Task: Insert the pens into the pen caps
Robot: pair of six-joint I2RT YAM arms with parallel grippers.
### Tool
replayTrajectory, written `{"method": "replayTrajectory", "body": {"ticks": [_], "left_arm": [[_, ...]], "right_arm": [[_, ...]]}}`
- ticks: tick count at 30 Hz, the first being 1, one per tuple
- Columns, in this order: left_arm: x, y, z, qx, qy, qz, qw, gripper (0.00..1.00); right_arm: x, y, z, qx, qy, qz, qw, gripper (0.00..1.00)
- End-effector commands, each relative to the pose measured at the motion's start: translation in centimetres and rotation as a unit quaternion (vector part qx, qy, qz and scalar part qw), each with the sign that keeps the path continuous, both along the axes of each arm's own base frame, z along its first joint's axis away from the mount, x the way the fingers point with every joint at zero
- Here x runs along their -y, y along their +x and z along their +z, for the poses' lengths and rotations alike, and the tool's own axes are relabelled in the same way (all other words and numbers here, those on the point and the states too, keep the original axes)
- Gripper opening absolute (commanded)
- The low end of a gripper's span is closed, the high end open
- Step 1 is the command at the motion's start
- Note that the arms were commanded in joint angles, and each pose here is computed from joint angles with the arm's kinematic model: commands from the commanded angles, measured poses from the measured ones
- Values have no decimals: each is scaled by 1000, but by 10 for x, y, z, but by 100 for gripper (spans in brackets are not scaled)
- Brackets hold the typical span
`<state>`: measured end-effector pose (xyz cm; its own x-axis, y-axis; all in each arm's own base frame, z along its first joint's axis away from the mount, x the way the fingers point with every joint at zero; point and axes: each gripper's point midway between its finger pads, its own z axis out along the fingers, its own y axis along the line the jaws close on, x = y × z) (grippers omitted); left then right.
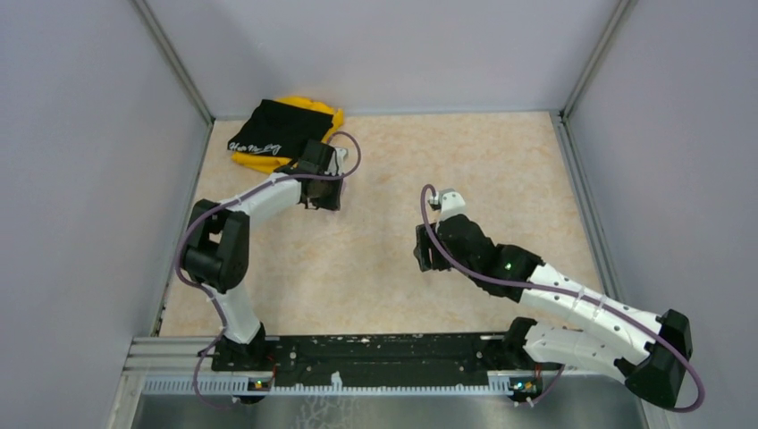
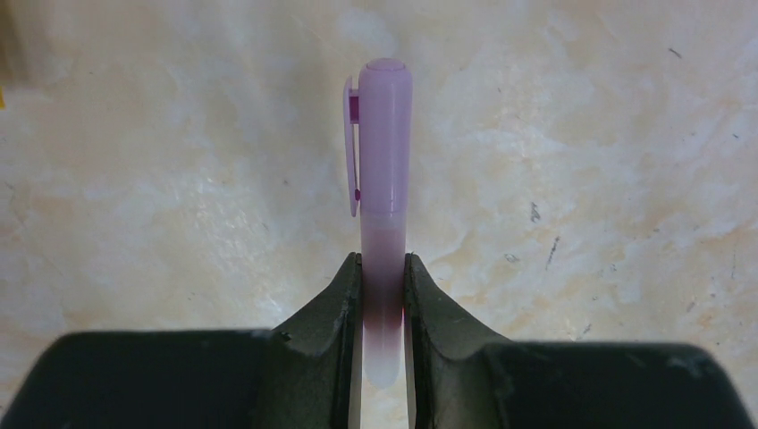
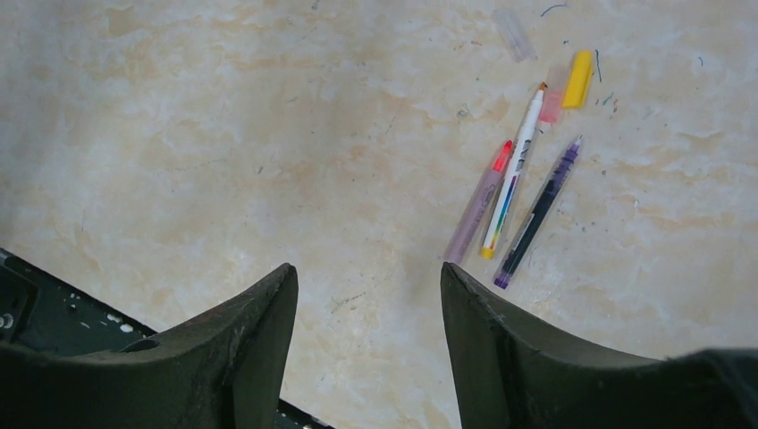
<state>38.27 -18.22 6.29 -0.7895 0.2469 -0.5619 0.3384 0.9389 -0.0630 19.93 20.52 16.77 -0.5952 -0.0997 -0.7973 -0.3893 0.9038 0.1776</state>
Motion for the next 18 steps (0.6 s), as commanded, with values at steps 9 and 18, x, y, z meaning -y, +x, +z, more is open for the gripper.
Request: {"method": "replayTrajectory", "body": {"ticks": [9, 18], "left_arm": [[6, 3, -18, -56, -23, -64, 996, 1], [4, -2, -30, -77, -24, -55, 995, 9]], "right_arm": [[-10, 12, 4, 20, 17, 3, 1000, 60], [-6, 12, 1, 14, 16, -10, 1000, 60]]}}
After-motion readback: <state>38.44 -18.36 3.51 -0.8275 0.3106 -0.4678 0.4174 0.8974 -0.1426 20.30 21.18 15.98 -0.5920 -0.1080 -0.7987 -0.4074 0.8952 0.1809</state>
